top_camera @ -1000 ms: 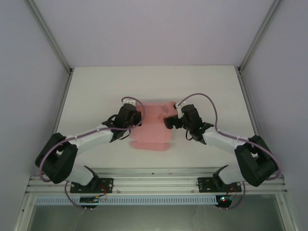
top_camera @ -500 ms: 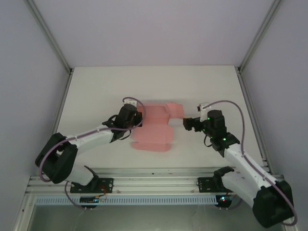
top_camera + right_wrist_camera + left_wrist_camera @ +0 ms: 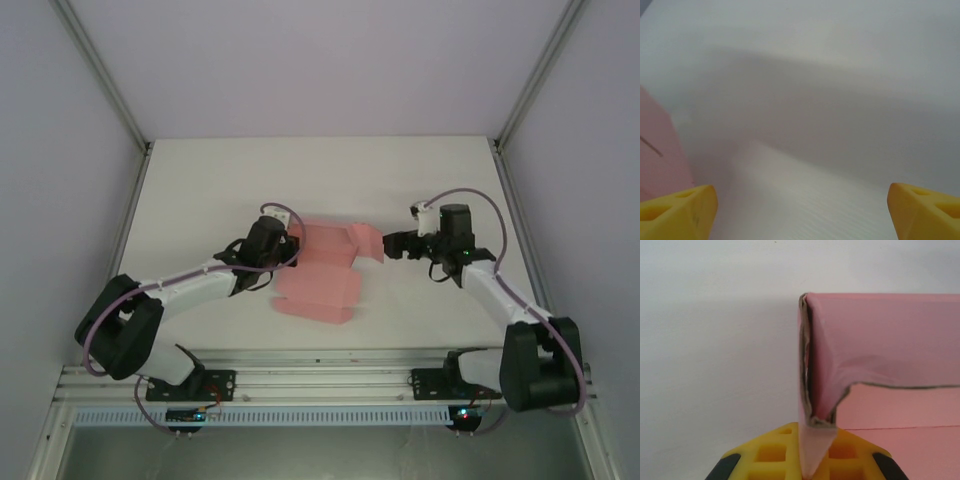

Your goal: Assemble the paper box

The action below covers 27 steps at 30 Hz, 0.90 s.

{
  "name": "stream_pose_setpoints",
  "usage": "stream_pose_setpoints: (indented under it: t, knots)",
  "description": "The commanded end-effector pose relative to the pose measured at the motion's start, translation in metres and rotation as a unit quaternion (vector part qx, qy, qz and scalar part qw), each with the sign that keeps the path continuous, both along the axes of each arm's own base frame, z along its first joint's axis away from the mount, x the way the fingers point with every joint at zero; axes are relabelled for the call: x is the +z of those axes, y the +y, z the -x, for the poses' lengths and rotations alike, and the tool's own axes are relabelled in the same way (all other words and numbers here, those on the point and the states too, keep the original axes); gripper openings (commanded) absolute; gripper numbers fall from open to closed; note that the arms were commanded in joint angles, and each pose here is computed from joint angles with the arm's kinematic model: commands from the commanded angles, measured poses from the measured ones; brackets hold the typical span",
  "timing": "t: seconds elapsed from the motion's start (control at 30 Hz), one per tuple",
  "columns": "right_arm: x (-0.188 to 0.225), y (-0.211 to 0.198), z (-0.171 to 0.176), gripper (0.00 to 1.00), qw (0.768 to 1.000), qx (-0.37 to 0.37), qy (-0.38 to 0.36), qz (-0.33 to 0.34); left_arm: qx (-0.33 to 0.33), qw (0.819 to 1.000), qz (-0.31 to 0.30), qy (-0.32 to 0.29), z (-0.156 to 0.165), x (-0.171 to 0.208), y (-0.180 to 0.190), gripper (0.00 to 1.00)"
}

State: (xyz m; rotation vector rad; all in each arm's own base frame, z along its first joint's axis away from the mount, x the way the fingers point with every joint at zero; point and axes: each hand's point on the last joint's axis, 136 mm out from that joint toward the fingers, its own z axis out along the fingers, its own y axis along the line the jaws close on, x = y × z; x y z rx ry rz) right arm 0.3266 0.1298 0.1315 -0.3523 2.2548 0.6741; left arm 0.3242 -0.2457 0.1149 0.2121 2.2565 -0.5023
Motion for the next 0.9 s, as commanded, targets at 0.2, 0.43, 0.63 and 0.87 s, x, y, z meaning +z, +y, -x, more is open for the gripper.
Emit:
stream_pose_setpoints:
  t: [0.2,0.43,0.63,0.87]
  knots:
    - [0.011,0.072,0.023,0.89,0.988,0.148,-0.025,-0.037,-0.018,1.000,0.006,0.000,-0.001,-0.004,-0.009,0.00]
    - [-0.012,0.088,0.005,0.88,0.994,0.101,-0.033,0.016,-0.025,1.000,0.010,-0.003,0.000,-0.004,-0.012,0.00]
    - [-0.011,0.090,-0.001,0.85,0.995,0.078,-0.042,0.042,-0.013,1.000,0.004,-0.001,-0.002,-0.004,-0.009,0.00]
    - [-0.014,0.061,0.038,0.84,0.993,0.091,0.003,0.073,0.003,1.000,-0.023,0.002,0.000,-0.011,0.004,0.00]
